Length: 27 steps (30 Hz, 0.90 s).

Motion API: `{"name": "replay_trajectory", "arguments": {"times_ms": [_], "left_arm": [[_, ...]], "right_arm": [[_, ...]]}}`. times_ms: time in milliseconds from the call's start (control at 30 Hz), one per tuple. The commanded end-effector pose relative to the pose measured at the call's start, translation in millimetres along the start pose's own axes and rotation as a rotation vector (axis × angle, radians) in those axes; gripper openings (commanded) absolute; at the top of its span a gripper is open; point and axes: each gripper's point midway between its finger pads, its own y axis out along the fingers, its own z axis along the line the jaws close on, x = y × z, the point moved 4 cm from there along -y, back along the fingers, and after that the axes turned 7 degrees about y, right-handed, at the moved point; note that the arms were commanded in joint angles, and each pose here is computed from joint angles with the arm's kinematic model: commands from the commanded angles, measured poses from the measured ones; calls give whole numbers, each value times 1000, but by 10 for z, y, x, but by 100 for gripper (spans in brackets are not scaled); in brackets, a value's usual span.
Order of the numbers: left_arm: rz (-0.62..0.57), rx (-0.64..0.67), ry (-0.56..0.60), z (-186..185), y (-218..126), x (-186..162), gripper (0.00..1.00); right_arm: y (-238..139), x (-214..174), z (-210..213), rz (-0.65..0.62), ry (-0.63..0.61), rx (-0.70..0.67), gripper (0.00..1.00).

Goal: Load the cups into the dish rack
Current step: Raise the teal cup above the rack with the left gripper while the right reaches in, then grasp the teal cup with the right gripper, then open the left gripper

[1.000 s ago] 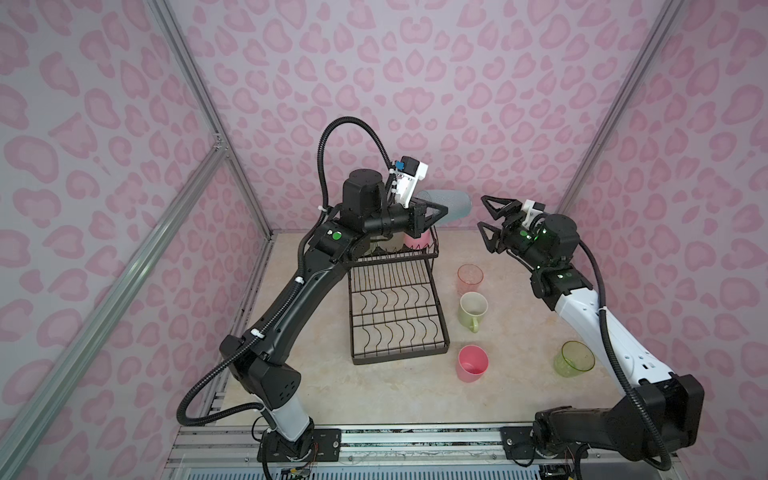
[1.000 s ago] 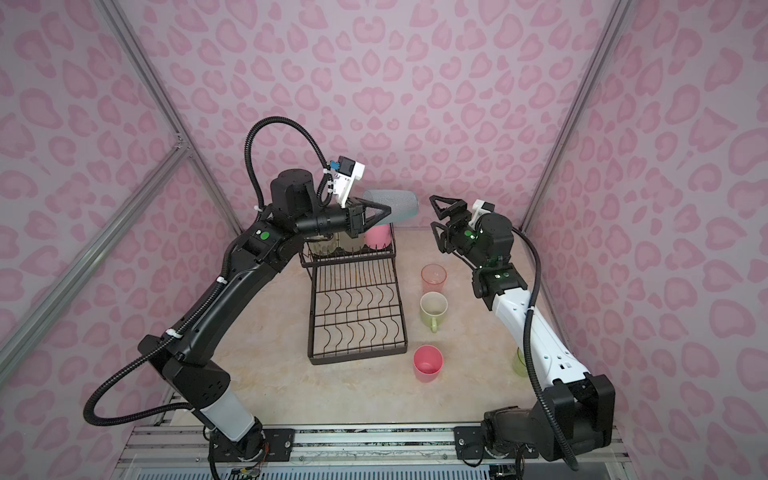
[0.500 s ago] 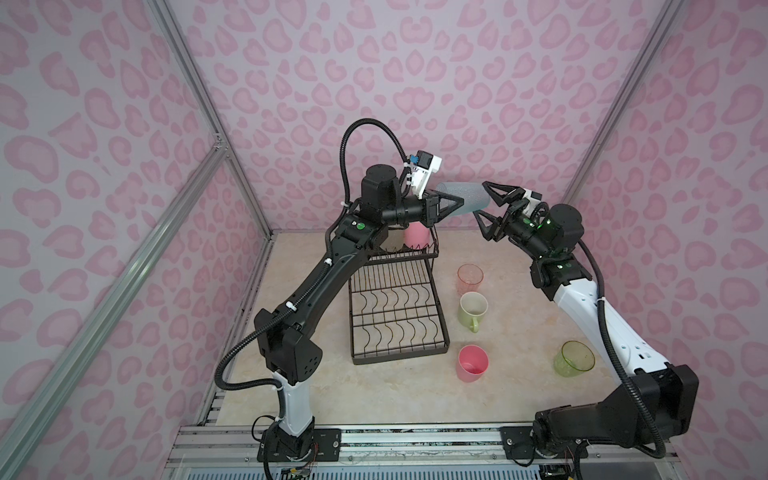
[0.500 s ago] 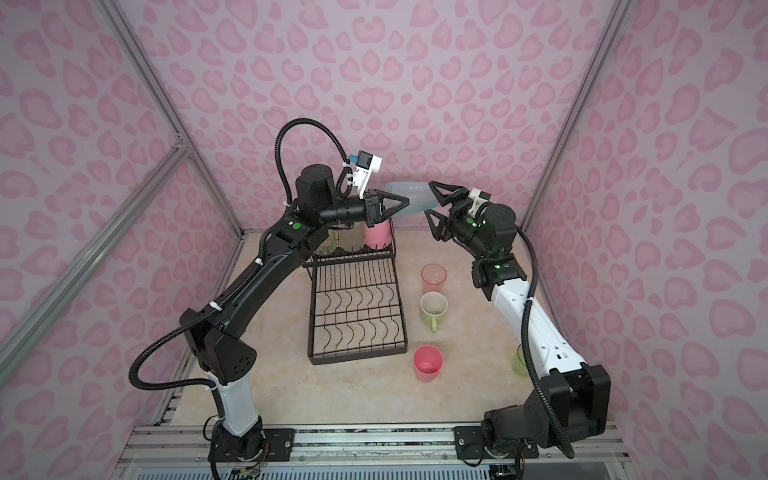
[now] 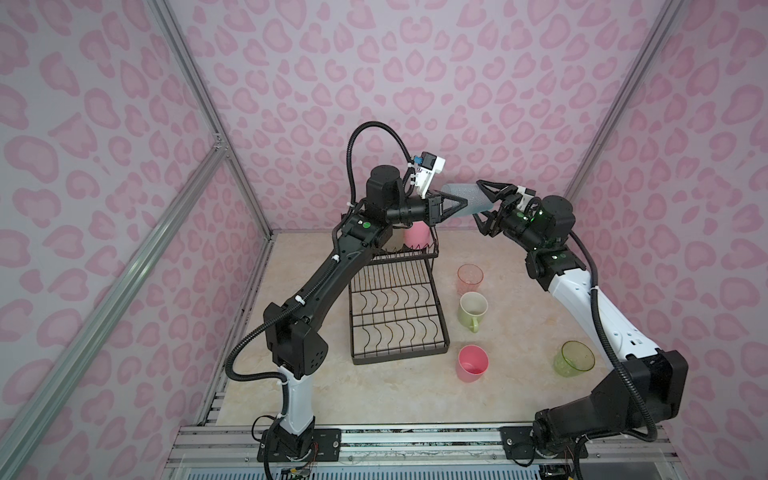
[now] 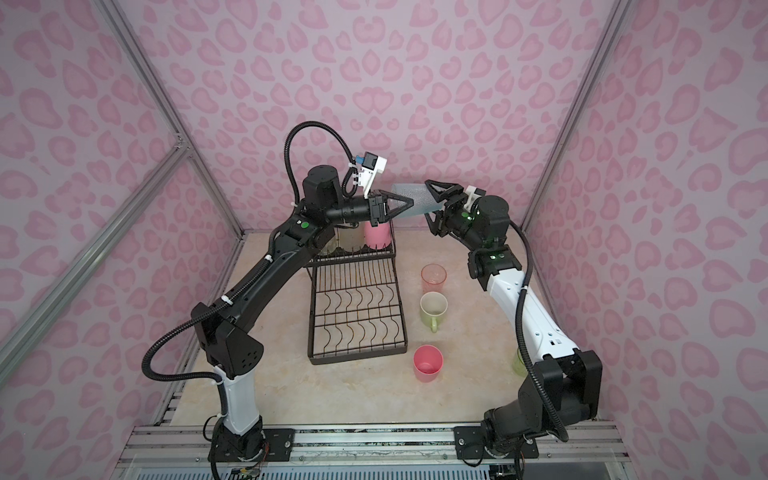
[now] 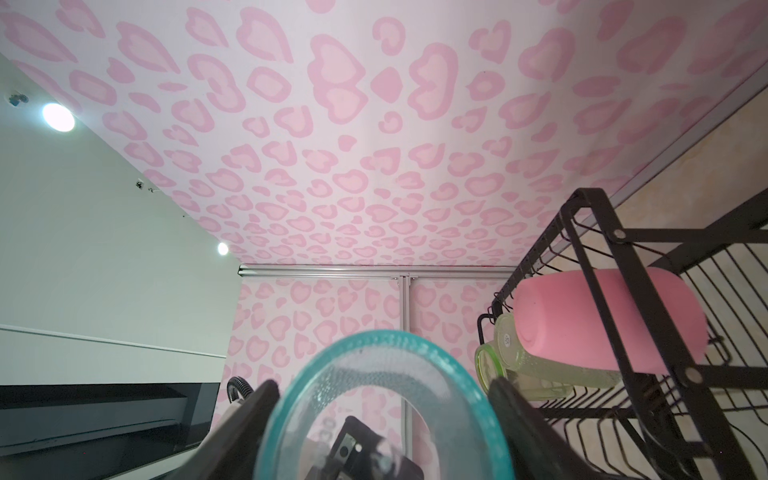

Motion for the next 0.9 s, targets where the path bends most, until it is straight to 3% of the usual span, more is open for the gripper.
{"name": "replay_trajectory", "arguments": {"times_ms": [0,167,233,333,433,533,667,800,867], "left_arm": [[-28,-38,55,-49,6,68,3],[-19,-19,50,4,13,15,3],[-20,-5,47,14,7,18,9],[-20,16,19,42,-23,26,29],[-25,56,-12,71,-102,46,58],[-29,119,-24,67,-233,56,73],[-21,249,-61,107,-446,81,92],[5,354,-91,138,-674,71,100],[22,456,-104,191,-821,49,98]], "right_arm": [[40,2,-45,2,-16,-11,69],[45,-2,-63,-14,-33,-16,58],[32,10,-68,-29,-46,-19,56],[9,20,-61,-46,-75,-24,56],[-21,48,-65,-73,-121,-34,56],[-58,68,-77,-98,-194,-46,54],[-218,71,-139,-161,-356,-121,55],[-478,-15,-170,-253,-593,-220,56],[-610,-117,-221,-312,-733,-281,56]]}}
